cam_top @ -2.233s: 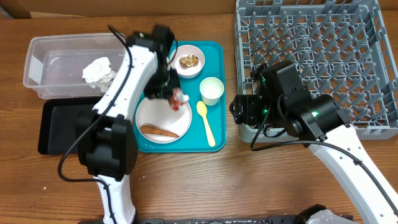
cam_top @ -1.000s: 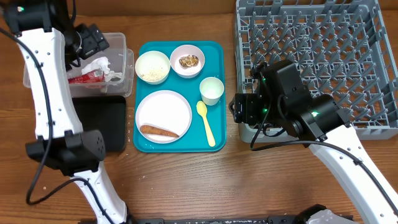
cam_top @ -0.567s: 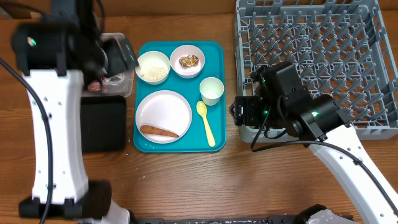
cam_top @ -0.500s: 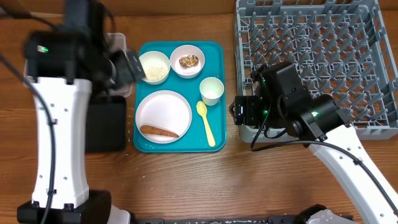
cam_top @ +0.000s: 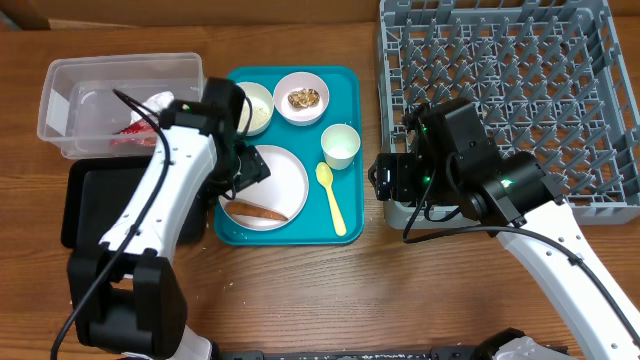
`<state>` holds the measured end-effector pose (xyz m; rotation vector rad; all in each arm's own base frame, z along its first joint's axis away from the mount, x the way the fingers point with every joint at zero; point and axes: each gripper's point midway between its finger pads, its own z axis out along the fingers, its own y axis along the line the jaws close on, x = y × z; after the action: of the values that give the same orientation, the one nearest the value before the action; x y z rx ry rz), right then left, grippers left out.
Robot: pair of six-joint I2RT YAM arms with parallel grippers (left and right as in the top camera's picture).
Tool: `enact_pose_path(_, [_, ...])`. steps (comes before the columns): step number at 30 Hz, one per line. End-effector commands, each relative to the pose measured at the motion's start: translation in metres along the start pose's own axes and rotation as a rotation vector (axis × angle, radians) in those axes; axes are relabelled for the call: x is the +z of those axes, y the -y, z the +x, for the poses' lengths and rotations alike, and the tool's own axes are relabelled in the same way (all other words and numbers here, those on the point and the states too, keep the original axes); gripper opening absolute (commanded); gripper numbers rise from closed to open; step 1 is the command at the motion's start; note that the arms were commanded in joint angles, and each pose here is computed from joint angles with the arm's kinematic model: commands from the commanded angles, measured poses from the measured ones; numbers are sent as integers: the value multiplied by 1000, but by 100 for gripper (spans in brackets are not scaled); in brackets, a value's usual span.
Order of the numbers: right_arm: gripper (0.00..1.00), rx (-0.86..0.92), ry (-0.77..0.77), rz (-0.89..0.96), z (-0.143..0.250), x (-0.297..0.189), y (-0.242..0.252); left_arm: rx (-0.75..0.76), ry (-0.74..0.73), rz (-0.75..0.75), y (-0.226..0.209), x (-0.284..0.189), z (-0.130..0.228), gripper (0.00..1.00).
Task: Sort waste into correct bins and load items into the dishwasher
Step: 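Grasp the carrot on the white plate with the left gripper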
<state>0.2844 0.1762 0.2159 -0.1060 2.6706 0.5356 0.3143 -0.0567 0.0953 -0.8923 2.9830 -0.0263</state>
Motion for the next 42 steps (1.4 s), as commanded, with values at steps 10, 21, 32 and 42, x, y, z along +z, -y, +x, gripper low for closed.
enact_pose_path(10, [84,-11,31,-14,-8,-8,-6,-93,19,44,-6,62,11,67])
enact_pose_path(21, [84,-11,31,-13,-8,-8,-6,-91,63,97,4,67,2,66])
enact_pose_path(32, [85,-11,38,1,-9,-8,-4,-41,23,88,12,78,13,58])
enact_pose_path(42, [85,-10,36,4,-8,-8,-3,-21,-75,3,8,119,31,41])
